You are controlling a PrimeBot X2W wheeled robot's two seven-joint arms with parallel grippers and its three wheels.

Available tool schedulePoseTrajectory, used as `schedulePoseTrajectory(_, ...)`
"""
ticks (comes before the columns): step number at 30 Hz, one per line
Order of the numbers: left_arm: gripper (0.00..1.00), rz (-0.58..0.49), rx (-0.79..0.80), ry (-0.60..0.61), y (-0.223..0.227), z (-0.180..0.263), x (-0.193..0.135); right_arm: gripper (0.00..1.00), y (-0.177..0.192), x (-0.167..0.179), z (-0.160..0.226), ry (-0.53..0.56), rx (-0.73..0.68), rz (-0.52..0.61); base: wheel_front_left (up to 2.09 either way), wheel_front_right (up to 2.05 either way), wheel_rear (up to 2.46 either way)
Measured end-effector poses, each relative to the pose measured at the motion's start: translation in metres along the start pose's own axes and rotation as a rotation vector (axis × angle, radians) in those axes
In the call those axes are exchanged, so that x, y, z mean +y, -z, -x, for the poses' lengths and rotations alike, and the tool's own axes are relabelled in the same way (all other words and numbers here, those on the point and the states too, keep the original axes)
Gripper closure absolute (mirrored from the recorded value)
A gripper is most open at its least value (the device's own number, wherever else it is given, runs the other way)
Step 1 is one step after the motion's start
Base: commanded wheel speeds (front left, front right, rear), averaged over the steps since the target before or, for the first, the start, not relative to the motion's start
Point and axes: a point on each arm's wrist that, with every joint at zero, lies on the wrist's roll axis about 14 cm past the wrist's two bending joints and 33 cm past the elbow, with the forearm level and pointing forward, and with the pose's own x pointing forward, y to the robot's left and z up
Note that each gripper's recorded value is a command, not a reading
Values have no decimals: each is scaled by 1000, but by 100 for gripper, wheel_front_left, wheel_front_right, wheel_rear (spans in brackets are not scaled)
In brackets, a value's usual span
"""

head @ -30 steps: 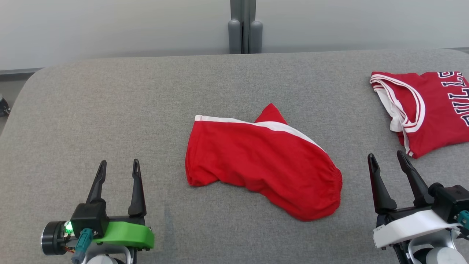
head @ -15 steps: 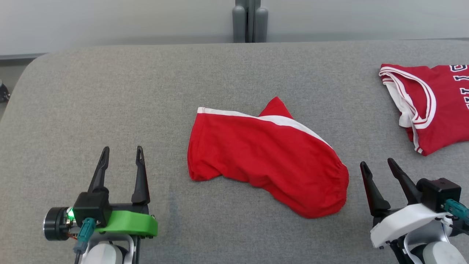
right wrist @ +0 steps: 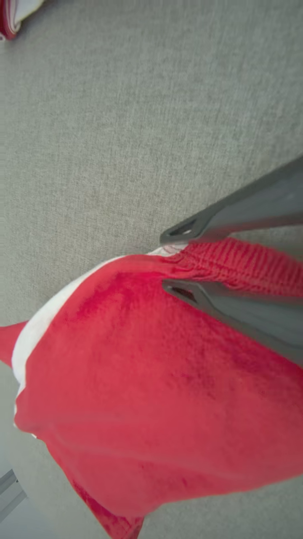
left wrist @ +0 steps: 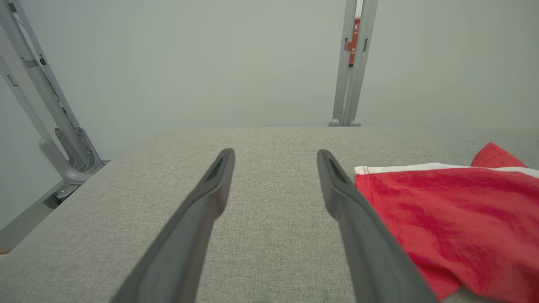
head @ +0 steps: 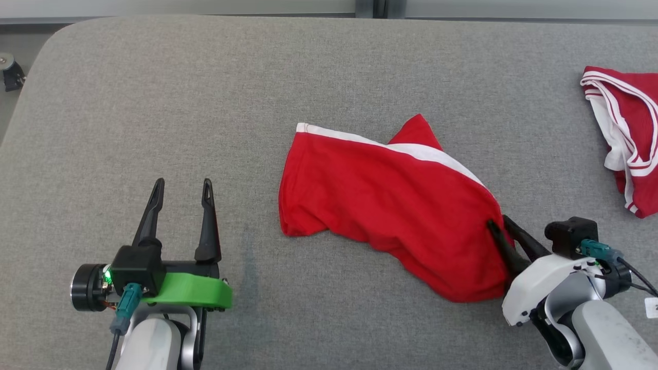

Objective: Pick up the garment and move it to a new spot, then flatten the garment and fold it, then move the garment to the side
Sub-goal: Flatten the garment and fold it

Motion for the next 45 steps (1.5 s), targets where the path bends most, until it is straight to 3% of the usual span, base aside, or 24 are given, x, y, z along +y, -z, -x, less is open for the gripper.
schedulePoseTrajectory(7,0,3,-11,9,-3,-3,-3,100,-44,-35,-1,60,-113,80,0,0,0)
schedulePoseTrajectory(13,0,9,-17,23,-4,-5,-9,100,-95,-68,3,139,-237,238,0,0,0)
schedulePoseTrajectory(16,0,13,-19,27,-5,-5,-9,100,-88,-51,0,96,-225,278,0,0,0)
schedulePoseTrajectory(20,0,17,-19,22,-5,-5,-8,100,-45,-18,3,22,-134,263,0,0,0)
schedulePoseTrajectory(27,0,18,-21,28,-5,-6,-11,100,2,18,22,-7,-63,125,0,0,0)
schedulePoseTrajectory(28,0,18,-23,30,-6,-6,-11,61,3,19,25,0,-70,110,0,0,0)
schedulePoseTrajectory(29,0,18,-24,31,-6,-6,-12,0,1,19,28,9,-84,96,0,0,0)
schedulePoseTrajectory(39,0,15,-31,39,-10,0,-14,0,-56,18,57,76,-355,45,0,0,0)
schedulePoseTrajectory(45,0,10,-28,41,-10,8,-14,0,-80,7,72,117,-431,53,0,0,0)
